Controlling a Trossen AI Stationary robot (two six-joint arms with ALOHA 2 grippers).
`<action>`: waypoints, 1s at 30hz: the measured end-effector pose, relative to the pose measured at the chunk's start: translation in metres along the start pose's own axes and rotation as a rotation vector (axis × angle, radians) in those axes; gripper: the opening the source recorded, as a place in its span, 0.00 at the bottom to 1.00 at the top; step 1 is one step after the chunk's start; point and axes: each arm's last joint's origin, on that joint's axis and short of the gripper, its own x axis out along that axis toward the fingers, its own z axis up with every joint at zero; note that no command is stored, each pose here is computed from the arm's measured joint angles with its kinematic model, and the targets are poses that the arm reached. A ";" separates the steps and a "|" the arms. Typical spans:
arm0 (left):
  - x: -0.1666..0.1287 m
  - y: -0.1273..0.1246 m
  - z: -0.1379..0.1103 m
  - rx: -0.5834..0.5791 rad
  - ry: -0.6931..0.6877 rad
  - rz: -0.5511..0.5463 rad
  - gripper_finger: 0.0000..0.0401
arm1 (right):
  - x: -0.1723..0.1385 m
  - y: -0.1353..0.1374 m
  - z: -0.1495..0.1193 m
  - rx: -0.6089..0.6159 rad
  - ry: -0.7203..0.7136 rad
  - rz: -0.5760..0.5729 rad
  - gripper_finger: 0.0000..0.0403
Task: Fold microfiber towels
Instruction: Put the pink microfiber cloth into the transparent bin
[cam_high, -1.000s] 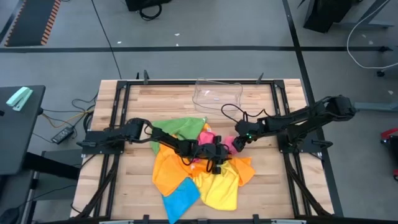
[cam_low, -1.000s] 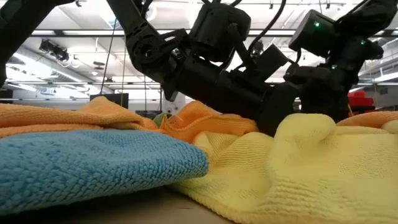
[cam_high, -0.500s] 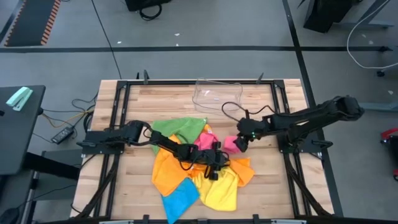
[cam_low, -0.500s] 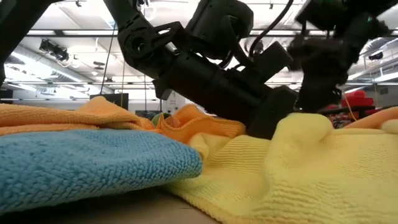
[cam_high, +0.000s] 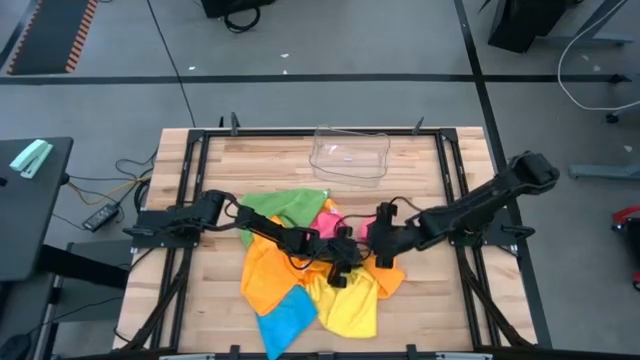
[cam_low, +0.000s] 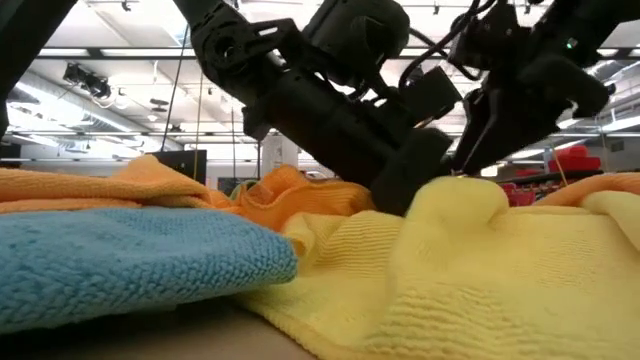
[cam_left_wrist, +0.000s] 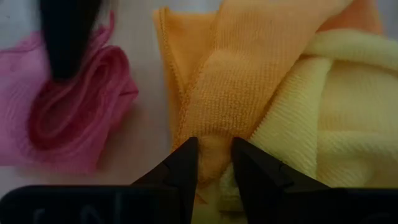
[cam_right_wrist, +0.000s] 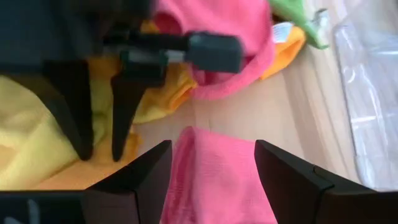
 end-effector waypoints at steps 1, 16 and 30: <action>0.000 -0.002 -0.001 -0.007 0.008 -0.013 0.27 | 0.003 0.003 0.000 -0.021 0.029 -0.008 0.59; -0.015 -0.028 -0.013 0.091 0.036 -0.019 0.18 | 0.001 0.031 -0.002 -0.095 0.121 -0.150 0.59; -0.051 0.006 -0.030 -0.040 -0.122 0.010 0.10 | -0.001 0.044 -0.002 -0.211 0.034 -0.211 0.59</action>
